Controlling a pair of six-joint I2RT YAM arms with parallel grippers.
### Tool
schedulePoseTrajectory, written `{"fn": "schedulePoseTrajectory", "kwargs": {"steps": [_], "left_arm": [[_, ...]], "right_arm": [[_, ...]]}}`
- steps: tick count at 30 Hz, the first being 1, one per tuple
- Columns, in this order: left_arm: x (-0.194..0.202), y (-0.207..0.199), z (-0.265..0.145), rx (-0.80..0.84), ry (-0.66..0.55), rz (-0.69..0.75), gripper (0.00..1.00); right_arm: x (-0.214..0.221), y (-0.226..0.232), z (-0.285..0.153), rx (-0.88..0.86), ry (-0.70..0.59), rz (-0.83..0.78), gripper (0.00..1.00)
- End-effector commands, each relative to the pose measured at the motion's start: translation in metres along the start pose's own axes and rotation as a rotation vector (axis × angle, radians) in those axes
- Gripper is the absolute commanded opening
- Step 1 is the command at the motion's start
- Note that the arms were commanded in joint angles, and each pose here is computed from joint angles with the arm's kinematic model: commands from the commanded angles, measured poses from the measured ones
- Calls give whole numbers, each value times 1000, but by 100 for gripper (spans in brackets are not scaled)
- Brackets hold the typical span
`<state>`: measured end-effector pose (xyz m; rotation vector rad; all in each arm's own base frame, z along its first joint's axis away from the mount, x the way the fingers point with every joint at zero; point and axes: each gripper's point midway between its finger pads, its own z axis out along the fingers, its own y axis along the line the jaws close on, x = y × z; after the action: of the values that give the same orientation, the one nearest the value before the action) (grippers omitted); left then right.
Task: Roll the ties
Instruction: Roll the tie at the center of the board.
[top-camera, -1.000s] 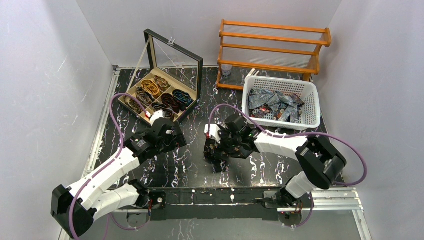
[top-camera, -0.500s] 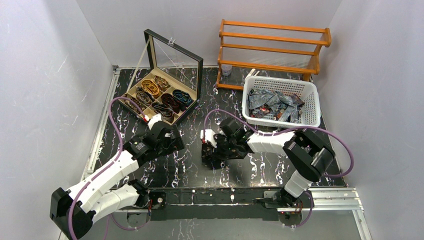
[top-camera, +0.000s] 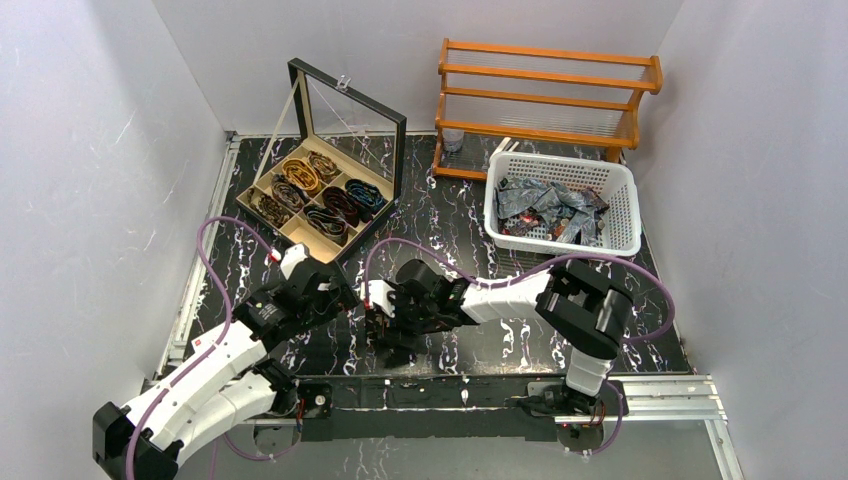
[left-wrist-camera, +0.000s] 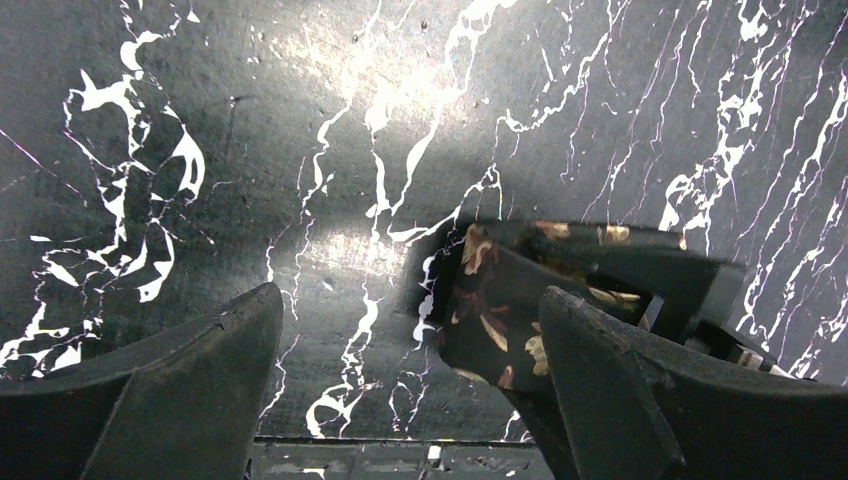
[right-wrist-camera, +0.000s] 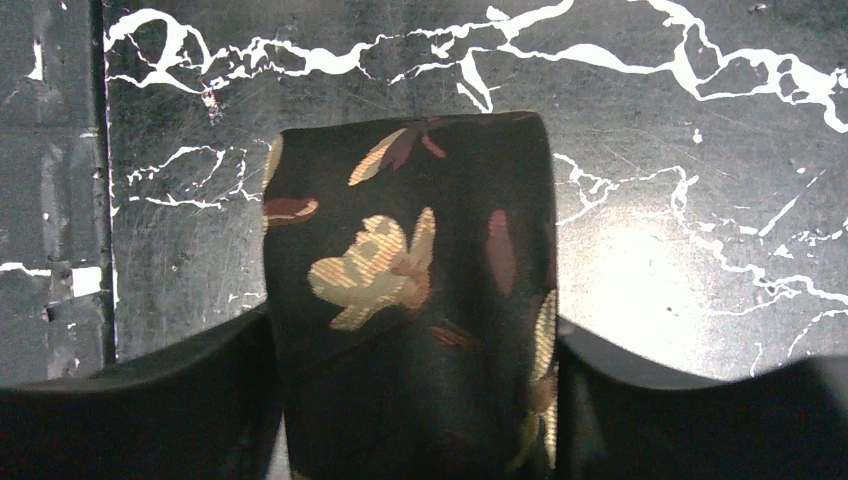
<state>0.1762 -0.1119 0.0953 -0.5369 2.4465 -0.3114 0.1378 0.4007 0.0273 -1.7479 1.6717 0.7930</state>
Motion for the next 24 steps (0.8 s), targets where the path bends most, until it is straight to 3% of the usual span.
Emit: {"fn": "schedulePoseTrajectory", "kwargs": {"steps": [1, 6, 11, 13, 15, 17, 20, 24], "left_arm": [[7, 2, 1, 13, 21, -23, 97], [7, -3, 2, 35, 20, -31, 97], [10, -8, 7, 47, 41, -14, 97], [11, -10, 9, 49, 49, -8, 97], [11, -12, 10, 52, 51, 0, 97], [11, -12, 12, 41, 56, 16, 97], [12, -14, 16, 31, 68, 40, 97], [17, -19, 18, 59, 91, 41, 97]], "right_arm": [[-25, 0, -13, 15, -46, 25, 98], [-50, 1, -51, 88, -142, 47, 99], [-43, -8, -93, 271, -211, 186, 99], [-43, -28, -118, 446, -286, 370, 99], [-25, -49, -146, 672, -322, 694, 99], [-9, -55, -161, 762, -336, 981, 99], [1, -40, -156, 713, -308, 1317, 99], [-20, -17, -128, 483, -281, 1410, 99]]}}
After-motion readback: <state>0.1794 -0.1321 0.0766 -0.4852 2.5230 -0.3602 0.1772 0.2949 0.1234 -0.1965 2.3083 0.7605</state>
